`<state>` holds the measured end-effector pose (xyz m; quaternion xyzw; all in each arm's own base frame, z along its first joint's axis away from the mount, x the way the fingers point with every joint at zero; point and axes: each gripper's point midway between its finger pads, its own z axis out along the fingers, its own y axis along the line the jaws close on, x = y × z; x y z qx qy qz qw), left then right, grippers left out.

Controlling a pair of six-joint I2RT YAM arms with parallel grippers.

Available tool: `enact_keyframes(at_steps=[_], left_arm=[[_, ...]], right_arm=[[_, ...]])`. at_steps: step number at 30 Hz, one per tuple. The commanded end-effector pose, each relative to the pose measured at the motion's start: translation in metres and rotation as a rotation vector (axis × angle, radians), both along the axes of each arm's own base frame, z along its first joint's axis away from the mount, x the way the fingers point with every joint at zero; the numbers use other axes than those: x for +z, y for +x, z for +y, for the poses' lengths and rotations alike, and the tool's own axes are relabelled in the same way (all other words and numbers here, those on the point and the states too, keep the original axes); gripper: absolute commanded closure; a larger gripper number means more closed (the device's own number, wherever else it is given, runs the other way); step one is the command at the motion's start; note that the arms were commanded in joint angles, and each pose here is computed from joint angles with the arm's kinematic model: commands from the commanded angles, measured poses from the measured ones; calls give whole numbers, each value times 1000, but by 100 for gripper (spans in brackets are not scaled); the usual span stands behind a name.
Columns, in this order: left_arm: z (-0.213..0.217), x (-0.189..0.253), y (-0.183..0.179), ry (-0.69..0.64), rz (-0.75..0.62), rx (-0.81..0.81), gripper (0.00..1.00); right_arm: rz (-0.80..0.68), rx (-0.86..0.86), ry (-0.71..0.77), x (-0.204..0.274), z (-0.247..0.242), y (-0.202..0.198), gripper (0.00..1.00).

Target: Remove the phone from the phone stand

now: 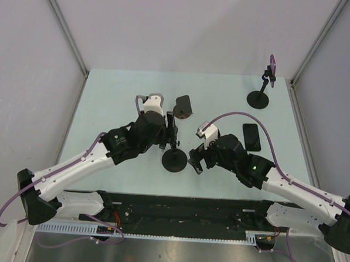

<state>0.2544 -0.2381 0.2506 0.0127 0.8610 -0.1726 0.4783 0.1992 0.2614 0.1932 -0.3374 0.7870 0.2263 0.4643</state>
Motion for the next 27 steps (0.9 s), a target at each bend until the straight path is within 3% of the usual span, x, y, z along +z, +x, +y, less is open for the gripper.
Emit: enact_keyframes(at_steps=[1, 2, 5, 9, 16, 27], left_arm=[[-14, 33, -2, -98, -39, -46, 20], [-15, 34, -3, -102, -36, -54, 12], [-15, 40, -4, -96, -51, -76, 0], [-14, 50, -3, -81, -73, -138, 0], [32, 59, 16, -102, -95, -116, 0], [96, 33, 27, -54, -88, -117, 0]], right_arm=[[-38, -26, 60, 9, 17, 11, 4], [-37, -27, 62, 9, 19, 12, 3], [-31, -32, 78, 5, 29, 15, 3], [-6, -13, 113, 1, 47, 15, 3], [28, -103, 174, -10, 65, 31, 2], [29, -145, 100, -40, 74, 49, 1]])
